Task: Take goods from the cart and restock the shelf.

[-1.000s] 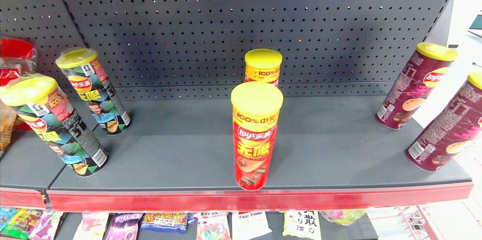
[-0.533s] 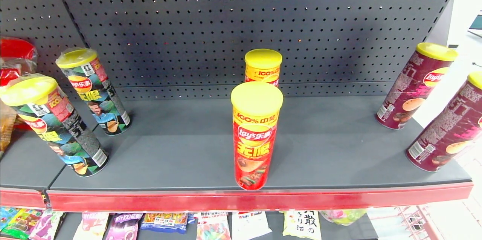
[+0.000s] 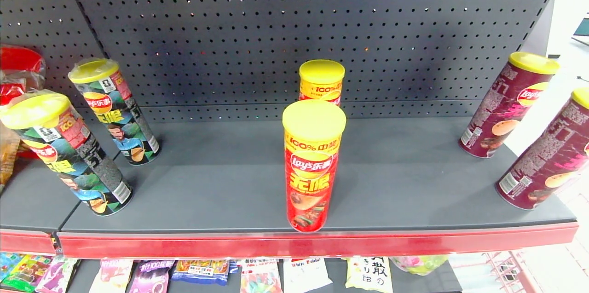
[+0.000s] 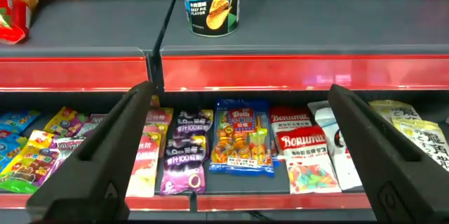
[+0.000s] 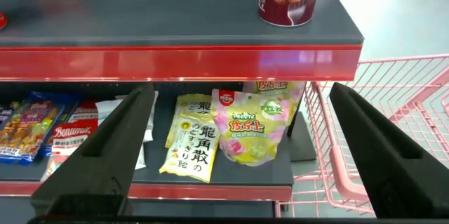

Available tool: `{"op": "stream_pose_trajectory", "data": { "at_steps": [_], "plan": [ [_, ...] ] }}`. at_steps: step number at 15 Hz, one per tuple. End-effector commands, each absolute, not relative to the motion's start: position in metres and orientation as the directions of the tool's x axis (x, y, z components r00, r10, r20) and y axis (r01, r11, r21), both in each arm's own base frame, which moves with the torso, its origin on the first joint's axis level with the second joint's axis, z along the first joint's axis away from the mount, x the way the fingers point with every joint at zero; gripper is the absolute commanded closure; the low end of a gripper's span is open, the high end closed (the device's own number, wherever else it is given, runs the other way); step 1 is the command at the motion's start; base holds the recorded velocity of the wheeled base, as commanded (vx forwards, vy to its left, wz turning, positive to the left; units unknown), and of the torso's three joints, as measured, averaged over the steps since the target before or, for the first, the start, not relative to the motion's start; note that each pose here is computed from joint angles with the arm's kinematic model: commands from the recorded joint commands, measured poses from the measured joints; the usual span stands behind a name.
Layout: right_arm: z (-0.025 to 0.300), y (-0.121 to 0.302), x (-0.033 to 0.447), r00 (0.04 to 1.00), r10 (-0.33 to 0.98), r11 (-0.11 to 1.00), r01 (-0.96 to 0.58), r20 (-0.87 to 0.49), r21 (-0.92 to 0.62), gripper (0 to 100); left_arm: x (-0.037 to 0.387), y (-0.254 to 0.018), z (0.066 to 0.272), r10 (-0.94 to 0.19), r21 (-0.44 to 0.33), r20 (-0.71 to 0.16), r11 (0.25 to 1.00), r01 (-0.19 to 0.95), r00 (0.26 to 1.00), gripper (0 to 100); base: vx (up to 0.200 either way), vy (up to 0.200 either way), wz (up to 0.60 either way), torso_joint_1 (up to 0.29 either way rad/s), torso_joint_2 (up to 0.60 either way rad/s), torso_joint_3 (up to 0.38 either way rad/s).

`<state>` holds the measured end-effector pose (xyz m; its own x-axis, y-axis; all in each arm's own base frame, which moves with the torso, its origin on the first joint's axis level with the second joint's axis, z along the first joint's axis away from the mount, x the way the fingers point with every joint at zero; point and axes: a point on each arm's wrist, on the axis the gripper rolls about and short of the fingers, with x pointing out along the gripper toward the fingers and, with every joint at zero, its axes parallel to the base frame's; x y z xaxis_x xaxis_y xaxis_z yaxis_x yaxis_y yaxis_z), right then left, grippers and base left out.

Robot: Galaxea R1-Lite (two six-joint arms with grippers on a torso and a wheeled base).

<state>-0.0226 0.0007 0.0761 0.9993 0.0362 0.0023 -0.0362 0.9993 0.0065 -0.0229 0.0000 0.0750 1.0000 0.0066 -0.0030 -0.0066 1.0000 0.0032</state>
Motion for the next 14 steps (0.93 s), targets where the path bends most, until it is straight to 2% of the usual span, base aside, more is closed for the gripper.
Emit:
{"op": "stream_pose_trajectory", "data": {
  "at_steps": [1,4,6,8,9,10,11,12,14],
  "plan": [
    [0.076,0.001,-0.023,0.999,0.037,0.999,-0.037,0.005,0.006,0,-0.023,0.000,0.075,0.008,0.003,-0.005,1.000,-0.008,1.000,0,0.000,0.000,0.00,0.000,0.00,0.000],
    [0.076,0.001,-0.023,0.999,0.037,0.999,-0.037,0.005,0.008,0,-0.023,0.000,0.075,0.005,0.006,-0.005,1.000,-0.005,1.000,0,0.000,0.000,0.00,0.000,0.00,0.000],
    [0.076,0.001,-0.023,0.999,0.035,0.999,-0.035,0.005,0.006,0,-0.018,0.000,0.076,-0.032,0.009,-0.063,0.999,0.033,0.998,0,0.000,0.000,0.00,0.000,0.00,0.000],
    [0.076,0.001,-0.023,0.999,0.034,0.999,-0.034,0.005,0.004,0,-0.019,0.000,0.077,-0.035,0.012,-0.057,0.999,0.036,0.998,0,0.000,0.000,0.00,0.000,0.00,0.000],
    [0.076,0.001,-0.023,0.999,0.034,0.999,-0.034,0.005,0.003,0,-0.017,0.000,0.077,-0.105,0.046,-0.078,0.993,0.109,0.991,0,0.000,0.000,0.00,0.000,0.00,0.000],
    [0.076,0.001,-0.023,0.999,0.034,0.999,-0.034,0.005,-0.002,0,-0.016,-0.002,0.103,-0.277,0.057,-0.053,0.958,0.280,0.959,0,0.000,0.000,0.00,0.000,0.00,0.000],
    [0.076,0.001,-0.023,0.999,0.032,0.999,-0.032,0.005,-0.002,0,-0.004,-0.004,0.153,-0.331,-0.006,-0.044,0.944,0.331,0.943,0,0.000,0.000,0.00,0.000,0.00,0.000],
    [0.076,0.001,-0.023,1.000,0.031,1.000,-0.031,0.003,-0.002,0,0.031,-0.010,0.217,-0.381,-0.146,-0.061,0.918,0.369,0.923,0,0.000,0.000,0.00,0.000,0.00,0.000],
    [0.076,0.001,-0.023,1.000,0.029,1.000,-0.029,0.005,0.000,0,0.059,-0.018,0.210,-0.481,-0.154,-0.194,0.876,0.458,0.855,0,0.000,0.000,0.00,0.000,0.00,0.000]
  ]
}}
